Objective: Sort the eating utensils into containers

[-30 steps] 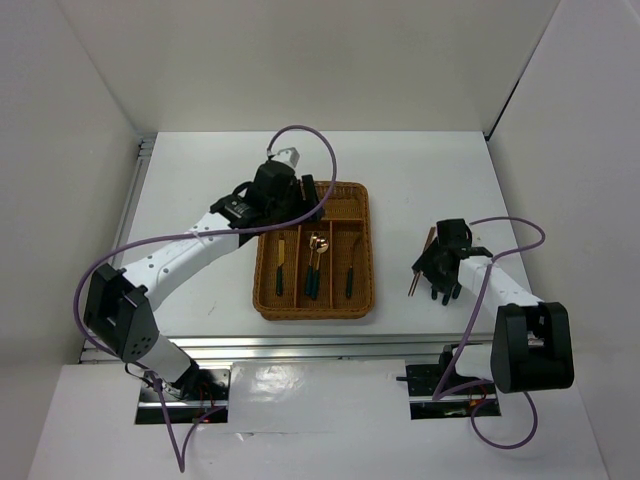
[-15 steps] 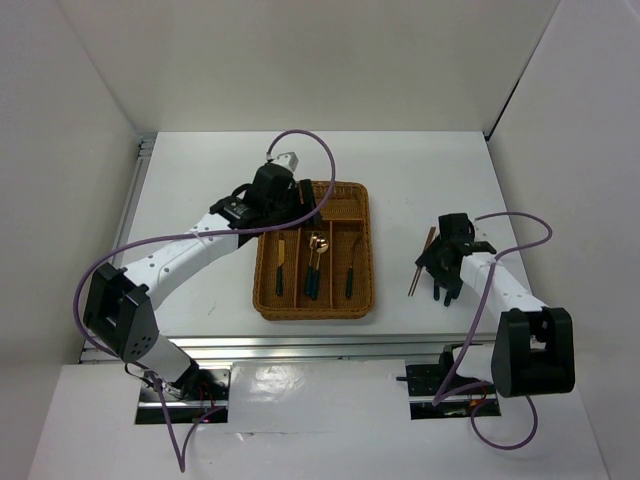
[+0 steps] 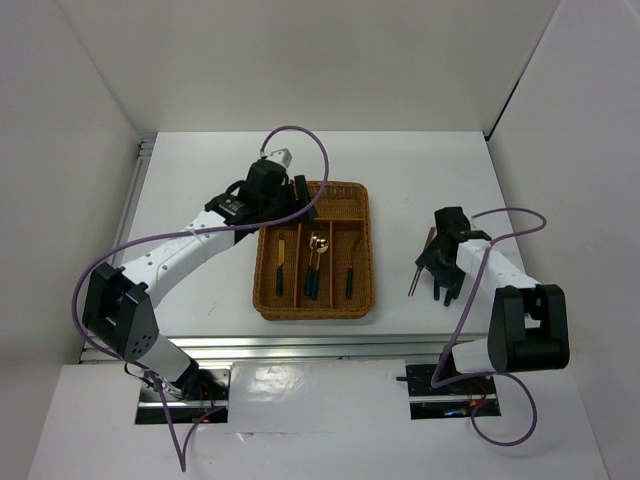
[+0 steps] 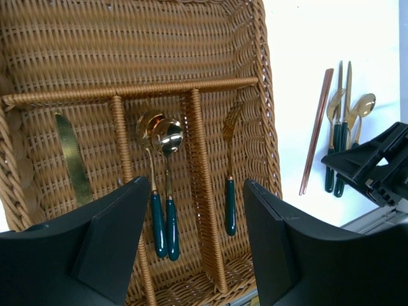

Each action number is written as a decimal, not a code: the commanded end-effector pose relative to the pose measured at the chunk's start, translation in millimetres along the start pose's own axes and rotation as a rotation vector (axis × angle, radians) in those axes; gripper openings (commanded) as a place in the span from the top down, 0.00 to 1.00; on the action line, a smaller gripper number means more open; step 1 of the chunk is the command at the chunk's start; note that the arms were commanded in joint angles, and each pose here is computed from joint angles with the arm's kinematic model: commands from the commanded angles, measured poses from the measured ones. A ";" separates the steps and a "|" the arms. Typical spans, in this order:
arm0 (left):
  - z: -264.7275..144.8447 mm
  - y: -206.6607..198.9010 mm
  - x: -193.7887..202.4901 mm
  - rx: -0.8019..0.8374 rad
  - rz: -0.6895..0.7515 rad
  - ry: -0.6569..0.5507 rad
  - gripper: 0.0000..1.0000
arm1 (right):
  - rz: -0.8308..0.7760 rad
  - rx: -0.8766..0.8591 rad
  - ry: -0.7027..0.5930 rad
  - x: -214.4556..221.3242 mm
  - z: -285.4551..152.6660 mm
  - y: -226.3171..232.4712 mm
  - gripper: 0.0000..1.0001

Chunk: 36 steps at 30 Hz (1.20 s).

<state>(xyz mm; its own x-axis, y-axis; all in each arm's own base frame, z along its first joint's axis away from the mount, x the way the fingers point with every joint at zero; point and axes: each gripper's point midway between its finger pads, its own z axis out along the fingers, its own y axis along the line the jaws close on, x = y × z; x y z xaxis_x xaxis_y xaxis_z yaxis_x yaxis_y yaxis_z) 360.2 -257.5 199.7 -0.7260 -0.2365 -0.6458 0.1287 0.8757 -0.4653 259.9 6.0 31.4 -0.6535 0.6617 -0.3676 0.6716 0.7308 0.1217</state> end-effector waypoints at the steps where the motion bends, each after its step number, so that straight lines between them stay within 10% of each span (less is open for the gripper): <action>1: -0.6 -7.5 -4.5 0.044 0.019 -0.014 0.25 | 0.015 0.038 -0.046 -17.0 -11.5 -2.6 0.35; 26: 3.3 8.4 -4.3 0.025 -0.012 -0.006 0.25 | -0.048 0.106 0.043 -8.1 5.0 -5.9 0.39; 36: 4.1 9.5 0.0 0.027 -0.012 0.007 0.25 | -0.059 0.014 0.077 -2.4 5.8 10.4 0.56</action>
<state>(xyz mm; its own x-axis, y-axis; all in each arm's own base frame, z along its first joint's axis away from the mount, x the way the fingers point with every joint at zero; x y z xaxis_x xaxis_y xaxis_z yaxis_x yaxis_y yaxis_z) 361.6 -249.3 188.3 -0.7463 -0.2447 -0.6190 0.1126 0.8701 -0.4798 252.1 5.8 16.8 -0.7312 0.6269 -0.2690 0.6478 0.7616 0.0139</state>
